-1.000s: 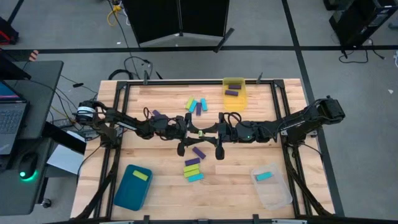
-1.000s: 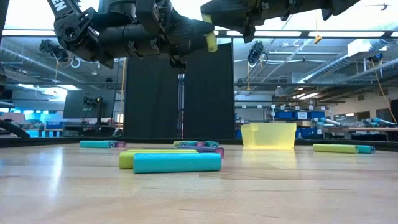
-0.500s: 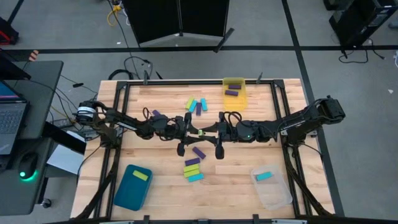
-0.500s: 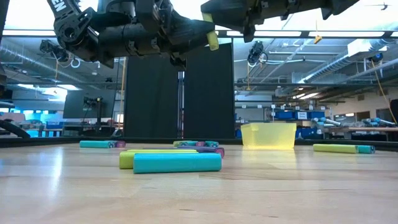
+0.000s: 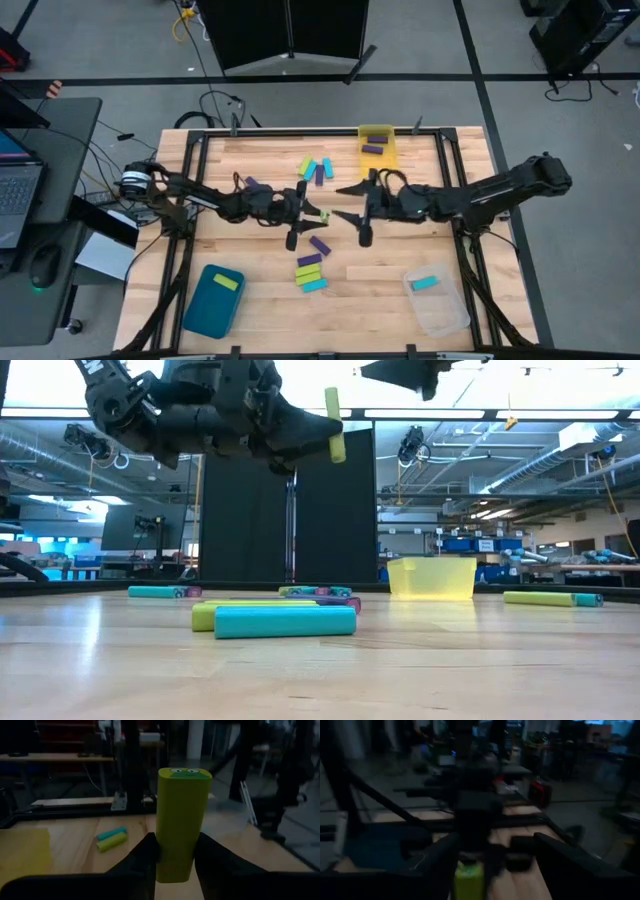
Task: Sort blocks
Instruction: Put the green block into the blue bin
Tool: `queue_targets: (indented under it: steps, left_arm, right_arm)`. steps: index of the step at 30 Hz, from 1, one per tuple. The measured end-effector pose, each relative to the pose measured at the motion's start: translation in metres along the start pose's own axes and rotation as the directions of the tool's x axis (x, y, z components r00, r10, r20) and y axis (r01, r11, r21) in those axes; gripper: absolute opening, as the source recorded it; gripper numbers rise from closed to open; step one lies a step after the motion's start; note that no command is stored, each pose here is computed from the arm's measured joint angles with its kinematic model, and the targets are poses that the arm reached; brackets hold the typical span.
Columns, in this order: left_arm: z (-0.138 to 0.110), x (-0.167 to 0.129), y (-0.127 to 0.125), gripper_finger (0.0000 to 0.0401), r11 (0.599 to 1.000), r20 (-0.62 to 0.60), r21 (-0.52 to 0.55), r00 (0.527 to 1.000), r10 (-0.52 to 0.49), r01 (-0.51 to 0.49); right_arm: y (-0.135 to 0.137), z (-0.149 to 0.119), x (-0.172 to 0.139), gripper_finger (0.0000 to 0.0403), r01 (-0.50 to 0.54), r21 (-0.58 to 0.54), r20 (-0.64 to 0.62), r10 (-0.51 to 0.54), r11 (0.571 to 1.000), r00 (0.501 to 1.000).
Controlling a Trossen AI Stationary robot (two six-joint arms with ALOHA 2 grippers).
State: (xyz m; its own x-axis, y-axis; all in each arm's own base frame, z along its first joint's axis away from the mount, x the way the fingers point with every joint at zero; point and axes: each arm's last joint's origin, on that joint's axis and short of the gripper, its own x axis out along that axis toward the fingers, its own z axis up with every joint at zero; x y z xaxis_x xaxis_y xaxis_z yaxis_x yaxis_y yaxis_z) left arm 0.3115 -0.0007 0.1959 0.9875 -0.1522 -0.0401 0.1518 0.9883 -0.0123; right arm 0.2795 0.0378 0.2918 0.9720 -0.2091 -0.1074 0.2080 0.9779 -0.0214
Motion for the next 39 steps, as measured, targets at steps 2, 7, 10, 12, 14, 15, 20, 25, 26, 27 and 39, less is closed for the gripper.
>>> queue_targets:
  steps: [2, 7, 10, 12, 14, 15, 20, 25, 26, 27, 39]
  left_arm:
    - [0.005, -0.001, 0.000, 0.0109, 1.000, -0.058, 0.015, 0.998, -0.004, 0.004]
    - [0.024, -0.007, -0.006, 0.0109, 0.998, -0.286, 0.047, 0.958, -0.022, 0.037]
    - [0.041, -0.013, -0.014, 0.0109, 0.996, -0.428, 0.055, 0.903, -0.041, 0.072]
    - [0.053, -0.016, -0.022, 0.0109, 0.994, -0.524, 0.049, 0.850, -0.055, 0.095]
    - [0.064, -0.022, -0.030, 0.0109, 0.992, -0.626, 0.046, 0.778, -0.060, 0.113]
    - [0.069, -0.024, -0.035, 0.0109, 0.991, -0.670, 0.043, 0.739, -0.064, 0.125]
    - [0.090, -0.039, -0.060, 0.0109, 0.989, -0.811, -0.022, 0.577, -0.102, 0.144]
    - [0.089, -0.058, -0.087, 0.0109, 0.990, -0.894, -0.099, 0.427, -0.133, 0.102]
    - [0.087, -0.062, -0.094, 0.0109, 0.990, -0.906, -0.112, 0.399, -0.139, 0.090]
    - [0.086, -0.066, -0.100, 0.0109, 0.990, -0.918, -0.117, 0.371, -0.138, 0.078]
    - [0.078, -0.103, -0.154, 0.0109, 0.999, -0.976, -0.029, 0.216, -0.035, 0.032]
  right_arm:
    - [-0.005, 0.002, -0.009, 0.0248, 0.047, -0.012, -0.039, -0.047, 0.999, 0.998]
    - [-0.013, -0.004, -0.020, 0.0193, 0.113, -0.013, -0.154, -0.113, 0.994, 0.982]
    - [-0.013, -0.012, -0.019, 0.0147, 0.149, -0.036, -0.213, -0.153, 0.988, 0.965]
    - [-0.014, -0.017, -0.018, 0.0114, 0.191, -0.070, -0.242, -0.202, 0.979, 0.949]
    - [-0.013, -0.021, -0.014, 0.0081, 0.204, -0.081, -0.251, -0.218, 0.976, 0.943]
    - [-0.013, -0.024, -0.013, 0.0065, 0.203, -0.094, -0.269, -0.221, 0.975, 0.937]
    - [-0.010, -0.035, -0.005, 0.0009, 0.197, -0.130, -0.312, -0.229, 0.972, 0.922]
    - [-0.009, -0.044, 0.002, 0.0028, 0.198, -0.146, -0.335, -0.237, 0.969, 0.912]
    - [-0.009, -0.046, 0.003, 0.0028, 0.197, -0.152, -0.344, -0.239, 0.969, 0.908]
    - [-0.009, -0.047, 0.004, 0.0026, 0.199, -0.151, -0.345, -0.240, 0.968, 0.907]
    - [-0.008, -0.050, 0.007, 0.0020, 0.191, -0.131, -0.361, -0.226, 0.973, 0.905]
